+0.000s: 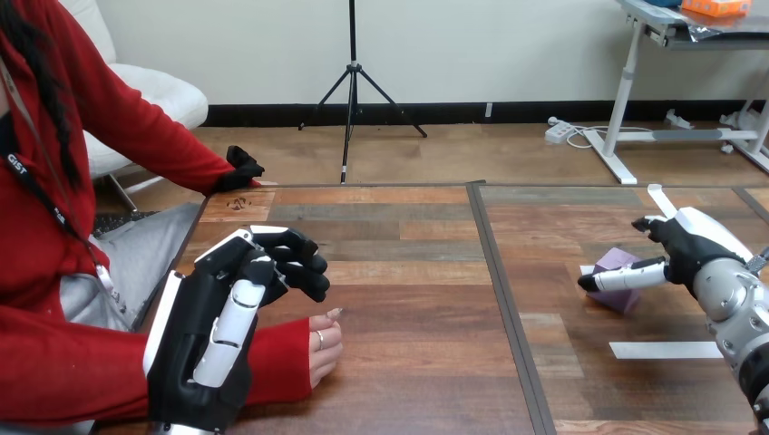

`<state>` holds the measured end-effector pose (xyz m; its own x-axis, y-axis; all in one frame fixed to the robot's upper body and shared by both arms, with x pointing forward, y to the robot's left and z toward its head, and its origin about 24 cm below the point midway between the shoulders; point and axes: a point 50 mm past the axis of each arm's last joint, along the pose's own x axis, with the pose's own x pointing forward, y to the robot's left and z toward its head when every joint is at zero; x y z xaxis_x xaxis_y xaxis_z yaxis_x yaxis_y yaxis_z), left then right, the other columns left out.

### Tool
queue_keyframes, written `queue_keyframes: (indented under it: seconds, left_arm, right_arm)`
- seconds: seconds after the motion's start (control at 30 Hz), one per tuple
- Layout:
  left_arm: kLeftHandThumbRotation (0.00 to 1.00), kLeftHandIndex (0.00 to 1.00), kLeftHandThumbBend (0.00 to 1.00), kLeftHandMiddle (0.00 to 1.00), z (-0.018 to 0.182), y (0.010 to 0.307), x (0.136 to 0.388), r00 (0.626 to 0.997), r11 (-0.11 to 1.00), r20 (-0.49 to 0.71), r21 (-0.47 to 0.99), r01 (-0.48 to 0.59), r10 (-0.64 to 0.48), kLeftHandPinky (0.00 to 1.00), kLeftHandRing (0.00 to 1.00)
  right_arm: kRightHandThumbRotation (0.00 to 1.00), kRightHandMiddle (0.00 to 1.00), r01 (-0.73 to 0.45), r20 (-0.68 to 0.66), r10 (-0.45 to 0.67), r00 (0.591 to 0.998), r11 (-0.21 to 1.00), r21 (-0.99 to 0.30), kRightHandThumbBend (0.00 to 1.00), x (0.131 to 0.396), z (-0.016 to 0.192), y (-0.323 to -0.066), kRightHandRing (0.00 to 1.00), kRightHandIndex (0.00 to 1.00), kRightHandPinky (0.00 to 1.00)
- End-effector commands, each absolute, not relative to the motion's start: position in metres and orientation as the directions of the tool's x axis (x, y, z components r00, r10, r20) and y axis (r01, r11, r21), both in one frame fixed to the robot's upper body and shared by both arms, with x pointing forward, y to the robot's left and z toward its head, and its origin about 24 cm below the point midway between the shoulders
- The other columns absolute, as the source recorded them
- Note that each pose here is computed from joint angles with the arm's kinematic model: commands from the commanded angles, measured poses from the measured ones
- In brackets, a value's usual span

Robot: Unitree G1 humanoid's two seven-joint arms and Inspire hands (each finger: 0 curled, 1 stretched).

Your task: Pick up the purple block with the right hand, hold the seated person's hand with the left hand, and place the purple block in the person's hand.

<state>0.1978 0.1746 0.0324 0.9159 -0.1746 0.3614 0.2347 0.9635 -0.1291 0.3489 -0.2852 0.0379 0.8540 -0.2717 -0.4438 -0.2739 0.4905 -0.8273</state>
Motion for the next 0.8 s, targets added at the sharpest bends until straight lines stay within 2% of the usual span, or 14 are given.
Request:
queue_keyframes:
  seconds: [0.0, 0.77]
  left_arm:
    - [0.7, 0.53, 0.56, 0.53, 0.043, 0.173, 0.207, 0.889, 0.961, 0.422, -0.122, 0.249, -0.177, 0.44, 0.49]
    - [0.7, 0.53, 0.57, 0.53, 0.045, 0.174, 0.206, 0.888, 0.961, 0.424, -0.122, 0.25, -0.177, 0.44, 0.49]
  right_arm:
    - [0.38, 0.93, -0.28, -0.432, -0.247, 0.867, 0.476, -0.834, 1.0, 0.355, 0.043, -0.278, 0.92, 0.93, 0.8]
    - [0.34, 0.88, -0.343, -0.464, -0.227, 0.856, 0.422, -0.839, 0.98, 0.35, 0.028, -0.267, 0.87, 0.84, 0.74]
